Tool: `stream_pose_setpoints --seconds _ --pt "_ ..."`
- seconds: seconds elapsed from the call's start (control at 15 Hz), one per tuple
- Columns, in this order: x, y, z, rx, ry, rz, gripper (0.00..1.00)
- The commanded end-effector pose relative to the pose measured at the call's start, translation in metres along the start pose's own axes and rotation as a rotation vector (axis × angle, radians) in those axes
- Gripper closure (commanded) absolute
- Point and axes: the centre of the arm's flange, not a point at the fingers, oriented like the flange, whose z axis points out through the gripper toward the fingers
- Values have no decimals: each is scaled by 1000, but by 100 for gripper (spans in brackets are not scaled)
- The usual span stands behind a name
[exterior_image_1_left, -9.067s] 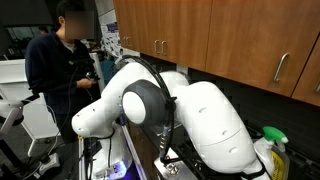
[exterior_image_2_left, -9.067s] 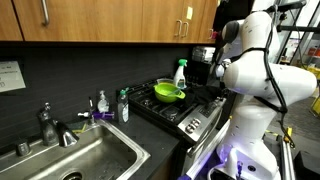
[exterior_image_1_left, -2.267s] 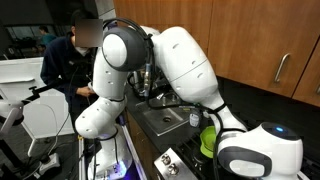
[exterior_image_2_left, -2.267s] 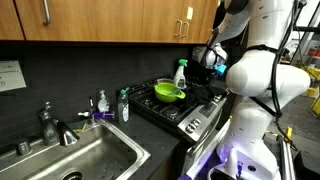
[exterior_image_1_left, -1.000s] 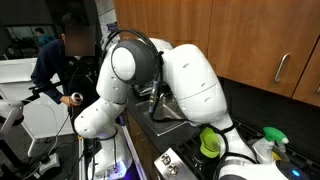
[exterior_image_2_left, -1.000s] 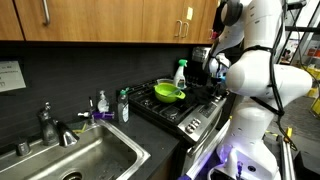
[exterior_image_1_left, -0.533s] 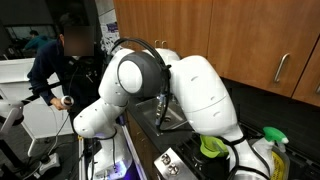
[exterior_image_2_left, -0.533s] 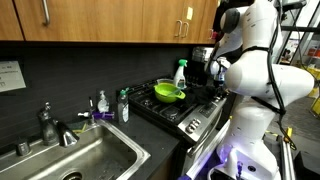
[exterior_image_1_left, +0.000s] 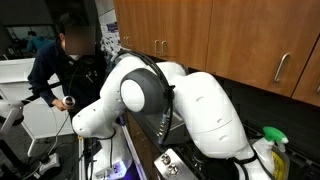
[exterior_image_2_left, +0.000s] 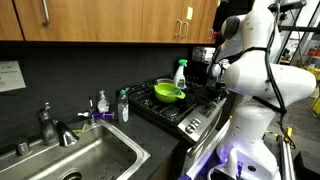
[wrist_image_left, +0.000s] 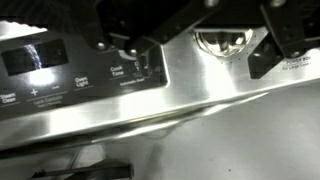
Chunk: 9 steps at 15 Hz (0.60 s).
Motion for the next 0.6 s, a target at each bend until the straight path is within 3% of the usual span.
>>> stream_pose_setpoints --seconds 0.0,0.53 --pt "10 11 -3 5 26 -12 0" --pt "18 27 -7 -23 48 -23 3"
